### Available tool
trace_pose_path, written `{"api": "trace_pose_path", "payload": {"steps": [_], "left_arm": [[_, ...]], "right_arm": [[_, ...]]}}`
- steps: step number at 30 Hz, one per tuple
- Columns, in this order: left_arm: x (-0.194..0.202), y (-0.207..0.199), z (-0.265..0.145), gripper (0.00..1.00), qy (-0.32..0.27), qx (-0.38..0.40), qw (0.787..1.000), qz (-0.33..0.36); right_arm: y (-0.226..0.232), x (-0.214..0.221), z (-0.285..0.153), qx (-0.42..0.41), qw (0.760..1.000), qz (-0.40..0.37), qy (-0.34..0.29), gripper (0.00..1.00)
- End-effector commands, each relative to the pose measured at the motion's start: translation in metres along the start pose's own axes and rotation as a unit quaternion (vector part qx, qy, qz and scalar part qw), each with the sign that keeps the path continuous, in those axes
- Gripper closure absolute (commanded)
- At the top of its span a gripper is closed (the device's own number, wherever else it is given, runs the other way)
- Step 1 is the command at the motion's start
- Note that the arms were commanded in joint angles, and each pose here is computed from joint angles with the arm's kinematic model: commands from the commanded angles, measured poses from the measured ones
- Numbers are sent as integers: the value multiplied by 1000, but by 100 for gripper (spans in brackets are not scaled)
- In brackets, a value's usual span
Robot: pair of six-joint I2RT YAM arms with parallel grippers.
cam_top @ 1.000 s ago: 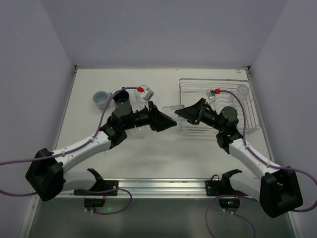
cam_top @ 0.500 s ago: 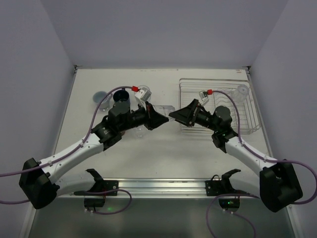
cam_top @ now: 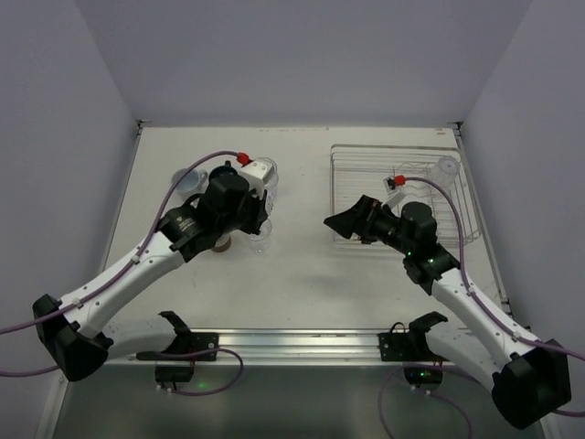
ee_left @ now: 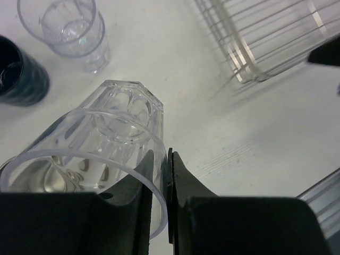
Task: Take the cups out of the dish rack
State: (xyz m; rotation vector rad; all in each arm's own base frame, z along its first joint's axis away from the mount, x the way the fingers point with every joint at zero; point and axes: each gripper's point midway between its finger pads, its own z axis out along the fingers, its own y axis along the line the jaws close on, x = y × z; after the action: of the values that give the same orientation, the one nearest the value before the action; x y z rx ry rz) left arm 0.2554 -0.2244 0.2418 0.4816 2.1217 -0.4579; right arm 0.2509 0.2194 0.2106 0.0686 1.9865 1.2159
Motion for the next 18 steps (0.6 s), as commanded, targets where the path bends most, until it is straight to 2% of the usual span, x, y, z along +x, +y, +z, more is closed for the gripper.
{"api": "trace_pose_path", "payload": {"steps": [1,6,10,18], "left_arm": [[28,27,3,100,84,-63,993,60],[23,24,20,99,102,-63,990,77],[24,32,29,92,114,-85,986,87],[41,32,49,90,154,-84,979,102]], "right_arm": [[-16,-28,-11,73,994,-46,-67,1],[-24,-35,-22,106,989,-68,-82,1],[-32,-36,-26,123,985,-75,-92,1],[-41,-40,-30,143,980,-81,-109,1]]}}
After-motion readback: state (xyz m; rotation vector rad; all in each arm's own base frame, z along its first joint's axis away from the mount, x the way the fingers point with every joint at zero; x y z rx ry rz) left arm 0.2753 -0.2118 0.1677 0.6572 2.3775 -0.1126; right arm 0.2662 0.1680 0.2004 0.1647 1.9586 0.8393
